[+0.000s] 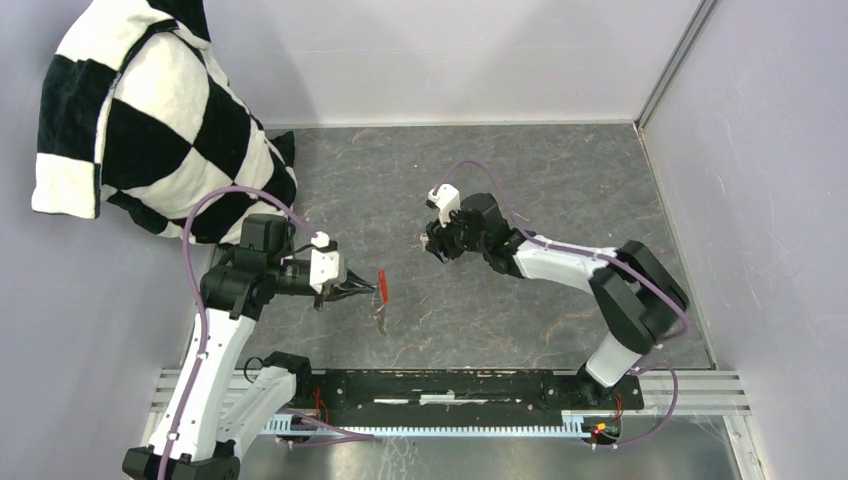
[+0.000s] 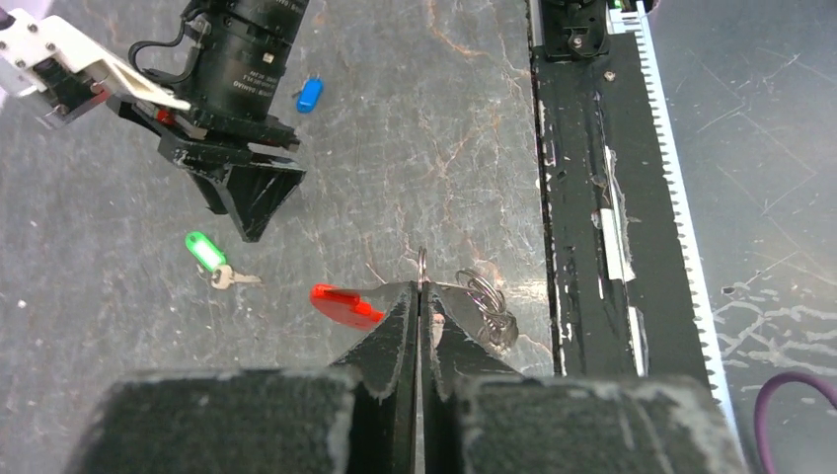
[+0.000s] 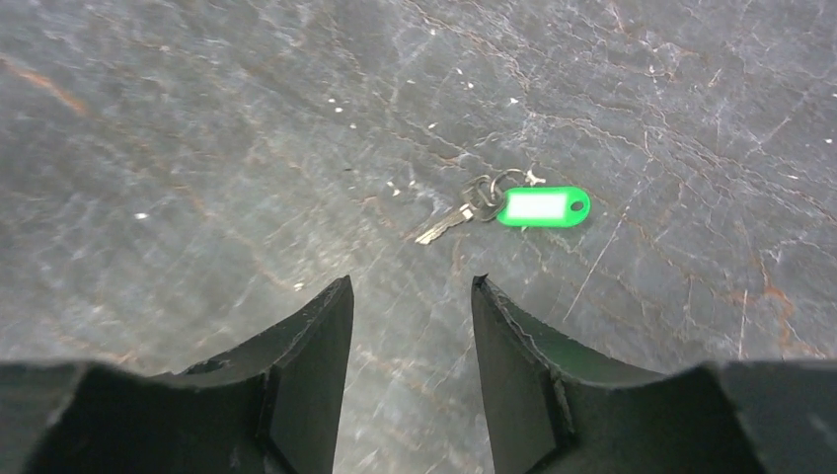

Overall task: Put the keys on the keyring
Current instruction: Pick up the keyring from the center of the board, then move the key to the center of the board.

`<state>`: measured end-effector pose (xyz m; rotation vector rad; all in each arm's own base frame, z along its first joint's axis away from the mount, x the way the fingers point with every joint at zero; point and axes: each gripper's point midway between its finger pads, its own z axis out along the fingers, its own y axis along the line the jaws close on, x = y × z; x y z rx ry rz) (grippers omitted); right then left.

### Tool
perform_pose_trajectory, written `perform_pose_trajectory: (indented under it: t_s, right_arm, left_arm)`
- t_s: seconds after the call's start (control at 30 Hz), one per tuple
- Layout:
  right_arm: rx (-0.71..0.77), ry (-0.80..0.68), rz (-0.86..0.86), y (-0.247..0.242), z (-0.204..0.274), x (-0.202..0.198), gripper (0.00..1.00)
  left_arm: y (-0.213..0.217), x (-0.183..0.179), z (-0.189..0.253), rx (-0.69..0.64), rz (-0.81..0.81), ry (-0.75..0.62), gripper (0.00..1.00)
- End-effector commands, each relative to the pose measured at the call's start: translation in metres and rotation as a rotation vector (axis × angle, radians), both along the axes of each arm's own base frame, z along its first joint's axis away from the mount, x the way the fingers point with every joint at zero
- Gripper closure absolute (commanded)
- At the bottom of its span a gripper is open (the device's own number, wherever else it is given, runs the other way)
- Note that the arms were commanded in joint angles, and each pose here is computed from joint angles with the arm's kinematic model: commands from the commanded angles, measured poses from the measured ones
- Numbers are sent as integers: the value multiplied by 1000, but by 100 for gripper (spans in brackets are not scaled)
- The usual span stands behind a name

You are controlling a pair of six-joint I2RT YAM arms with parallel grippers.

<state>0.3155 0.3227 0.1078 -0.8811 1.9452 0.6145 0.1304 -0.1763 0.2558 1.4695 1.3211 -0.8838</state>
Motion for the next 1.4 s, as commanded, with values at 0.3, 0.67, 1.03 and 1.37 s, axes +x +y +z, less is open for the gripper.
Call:
perform_pose_trajectory:
  t_s: [0.3,0.67,1.03,1.37]
  right_arm:
    - [-53,-211,227,31,-18,69,53]
    - [-124,-100,295,32,-53,74,57]
    - [-174,-34,218,21,-80,72,53]
    - [-164,11,207,28,-87,78,66]
  left_arm:
    - [3,10,-9,23,90,119,98]
    - [3,10,-8,24,95,117,98]
    - [4,11,-9,30,90,92,98]
    - [5,15,-5,41,100,57,98]
